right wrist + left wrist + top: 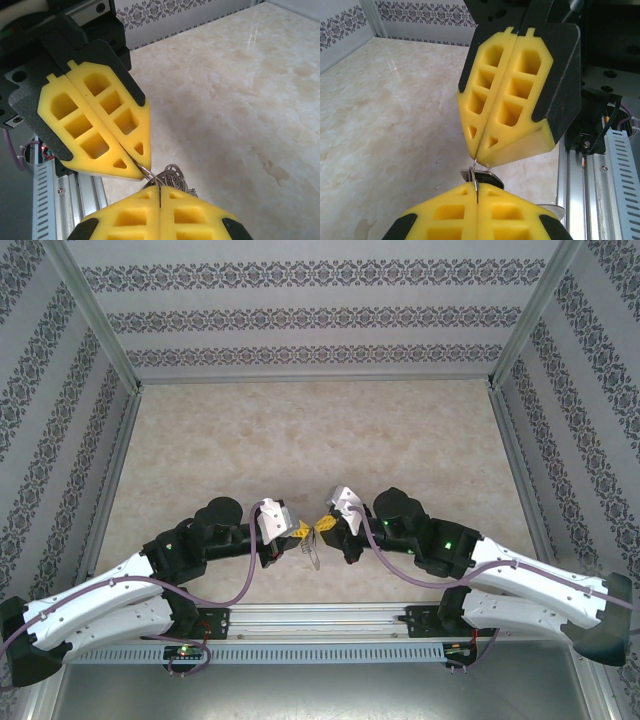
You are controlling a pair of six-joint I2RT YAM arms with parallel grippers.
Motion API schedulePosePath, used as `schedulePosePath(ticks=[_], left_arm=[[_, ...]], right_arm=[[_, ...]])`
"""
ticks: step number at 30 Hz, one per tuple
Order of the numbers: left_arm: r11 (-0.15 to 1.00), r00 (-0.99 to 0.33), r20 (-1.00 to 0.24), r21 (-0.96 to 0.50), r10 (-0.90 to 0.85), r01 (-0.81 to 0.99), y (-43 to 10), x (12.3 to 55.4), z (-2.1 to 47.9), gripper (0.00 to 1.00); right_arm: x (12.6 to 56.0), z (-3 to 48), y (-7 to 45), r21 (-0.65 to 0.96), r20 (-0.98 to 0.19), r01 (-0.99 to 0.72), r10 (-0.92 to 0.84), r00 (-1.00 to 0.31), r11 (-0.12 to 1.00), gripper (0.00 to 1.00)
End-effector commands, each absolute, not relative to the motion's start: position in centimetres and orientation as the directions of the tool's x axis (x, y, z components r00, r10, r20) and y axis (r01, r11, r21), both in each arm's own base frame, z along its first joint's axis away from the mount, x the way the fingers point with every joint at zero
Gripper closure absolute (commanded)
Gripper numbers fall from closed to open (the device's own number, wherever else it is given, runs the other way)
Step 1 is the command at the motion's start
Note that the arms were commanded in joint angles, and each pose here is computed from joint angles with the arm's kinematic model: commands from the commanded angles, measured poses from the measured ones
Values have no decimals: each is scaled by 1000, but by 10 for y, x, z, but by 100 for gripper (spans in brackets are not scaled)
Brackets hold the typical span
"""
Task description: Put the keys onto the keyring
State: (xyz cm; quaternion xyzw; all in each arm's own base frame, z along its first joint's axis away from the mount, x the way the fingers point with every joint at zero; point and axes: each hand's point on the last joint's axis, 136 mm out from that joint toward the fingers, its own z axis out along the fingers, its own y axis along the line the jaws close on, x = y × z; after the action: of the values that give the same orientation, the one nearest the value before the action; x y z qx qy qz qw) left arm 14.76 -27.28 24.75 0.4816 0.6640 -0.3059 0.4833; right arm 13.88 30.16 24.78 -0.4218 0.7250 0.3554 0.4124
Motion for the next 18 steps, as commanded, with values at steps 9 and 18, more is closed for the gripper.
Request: schedulePosePath(ticks=[9,18], left_arm=[[284,-20,-945,78,327,956,-278,133,260,100],[285,-19,-943,81,331,955,-279,134,259,100]], right_arm=[[151,273,304,177,-921,-879,-239,-306,442,100],[160,271,297,172,-909,-846,-249,-333,504,100]])
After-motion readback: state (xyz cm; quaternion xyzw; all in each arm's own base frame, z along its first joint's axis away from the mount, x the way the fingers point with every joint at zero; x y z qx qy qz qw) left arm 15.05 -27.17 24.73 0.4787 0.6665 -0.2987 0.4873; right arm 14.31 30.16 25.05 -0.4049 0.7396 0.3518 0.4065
